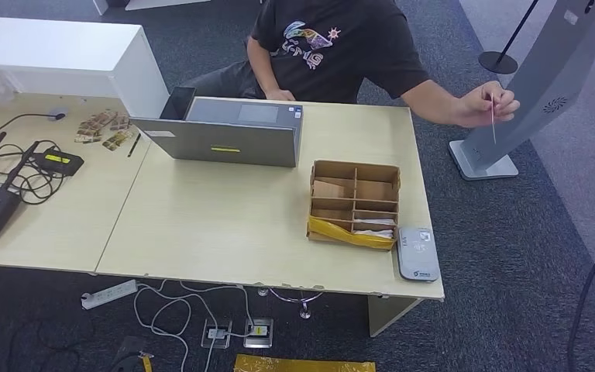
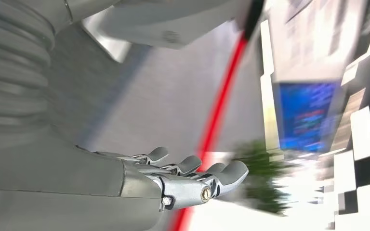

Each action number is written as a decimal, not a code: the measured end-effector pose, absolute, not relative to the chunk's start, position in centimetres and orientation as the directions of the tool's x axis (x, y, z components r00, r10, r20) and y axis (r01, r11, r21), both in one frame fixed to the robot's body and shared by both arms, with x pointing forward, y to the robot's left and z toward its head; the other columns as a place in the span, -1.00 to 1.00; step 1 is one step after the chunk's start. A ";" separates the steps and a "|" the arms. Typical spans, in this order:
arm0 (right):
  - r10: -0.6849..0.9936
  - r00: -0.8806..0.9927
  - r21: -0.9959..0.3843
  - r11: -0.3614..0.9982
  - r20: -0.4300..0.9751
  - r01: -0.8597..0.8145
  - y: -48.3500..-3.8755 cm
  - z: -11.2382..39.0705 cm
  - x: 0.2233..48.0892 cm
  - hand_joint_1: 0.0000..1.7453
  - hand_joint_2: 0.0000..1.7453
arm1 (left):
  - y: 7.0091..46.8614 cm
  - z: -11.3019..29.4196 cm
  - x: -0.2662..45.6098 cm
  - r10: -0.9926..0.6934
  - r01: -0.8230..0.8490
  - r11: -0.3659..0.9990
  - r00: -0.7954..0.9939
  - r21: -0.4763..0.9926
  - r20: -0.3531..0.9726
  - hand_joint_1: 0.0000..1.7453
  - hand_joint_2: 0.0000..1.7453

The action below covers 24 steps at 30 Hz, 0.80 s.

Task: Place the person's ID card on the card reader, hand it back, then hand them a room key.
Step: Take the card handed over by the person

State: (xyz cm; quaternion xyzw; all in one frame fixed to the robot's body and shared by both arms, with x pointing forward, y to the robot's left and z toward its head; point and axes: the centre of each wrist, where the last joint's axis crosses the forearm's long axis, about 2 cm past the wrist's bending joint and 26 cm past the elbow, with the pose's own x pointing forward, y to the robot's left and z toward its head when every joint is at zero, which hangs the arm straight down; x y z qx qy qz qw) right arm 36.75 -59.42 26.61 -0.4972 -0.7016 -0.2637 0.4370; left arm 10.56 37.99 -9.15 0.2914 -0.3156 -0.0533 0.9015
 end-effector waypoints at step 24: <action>0.939 -0.328 -0.712 0.297 0.098 0.636 -44.4 29.6 41.7 -1.00 1.00 | 37.0 -9.0 11.9 -0.317 -0.033 0.852 0.762 0.522 0.565 -1.00 1.00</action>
